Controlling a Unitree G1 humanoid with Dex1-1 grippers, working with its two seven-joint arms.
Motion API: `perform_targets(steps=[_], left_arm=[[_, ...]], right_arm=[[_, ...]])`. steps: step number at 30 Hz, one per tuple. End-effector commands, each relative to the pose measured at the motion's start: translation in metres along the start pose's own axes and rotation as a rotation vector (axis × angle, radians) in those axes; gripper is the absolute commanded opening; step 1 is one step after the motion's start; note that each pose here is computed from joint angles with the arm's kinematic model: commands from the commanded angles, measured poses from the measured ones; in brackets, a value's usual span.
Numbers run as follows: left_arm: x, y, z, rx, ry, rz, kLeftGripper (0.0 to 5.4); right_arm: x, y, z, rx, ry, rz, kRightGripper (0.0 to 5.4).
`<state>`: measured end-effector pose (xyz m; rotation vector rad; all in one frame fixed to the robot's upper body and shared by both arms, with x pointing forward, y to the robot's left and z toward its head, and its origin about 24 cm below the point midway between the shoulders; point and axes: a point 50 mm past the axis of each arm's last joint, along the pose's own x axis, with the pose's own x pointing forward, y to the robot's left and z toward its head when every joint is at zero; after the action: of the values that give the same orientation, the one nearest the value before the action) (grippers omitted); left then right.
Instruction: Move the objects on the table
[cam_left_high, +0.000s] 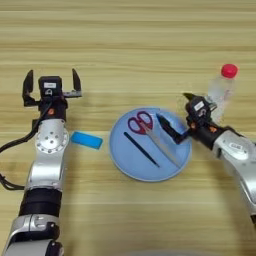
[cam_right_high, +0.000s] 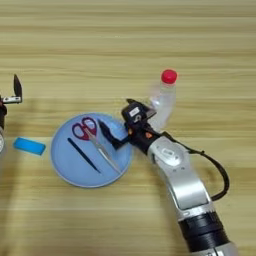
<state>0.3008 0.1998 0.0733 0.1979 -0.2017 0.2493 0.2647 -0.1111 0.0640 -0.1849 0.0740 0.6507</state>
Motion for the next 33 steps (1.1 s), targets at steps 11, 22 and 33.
perform_targets(steps=[11, 22, 33], left_arm=[[0.004, -0.014, -0.008, -0.107, 0.132, -0.126, 5.40], [0.002, -0.020, -0.009, -0.122, 0.154, -0.177, 5.40], [0.002, -0.021, -0.009, -0.115, 0.160, -0.172, 5.40]], right_arm=[[-0.001, 0.011, -0.016, 0.024, 0.084, 0.058, 5.36], [-0.004, 0.019, -0.018, 0.034, 0.117, 0.091, 5.36], [-0.006, 0.025, -0.021, -0.027, 0.148, 0.130, 5.36]])
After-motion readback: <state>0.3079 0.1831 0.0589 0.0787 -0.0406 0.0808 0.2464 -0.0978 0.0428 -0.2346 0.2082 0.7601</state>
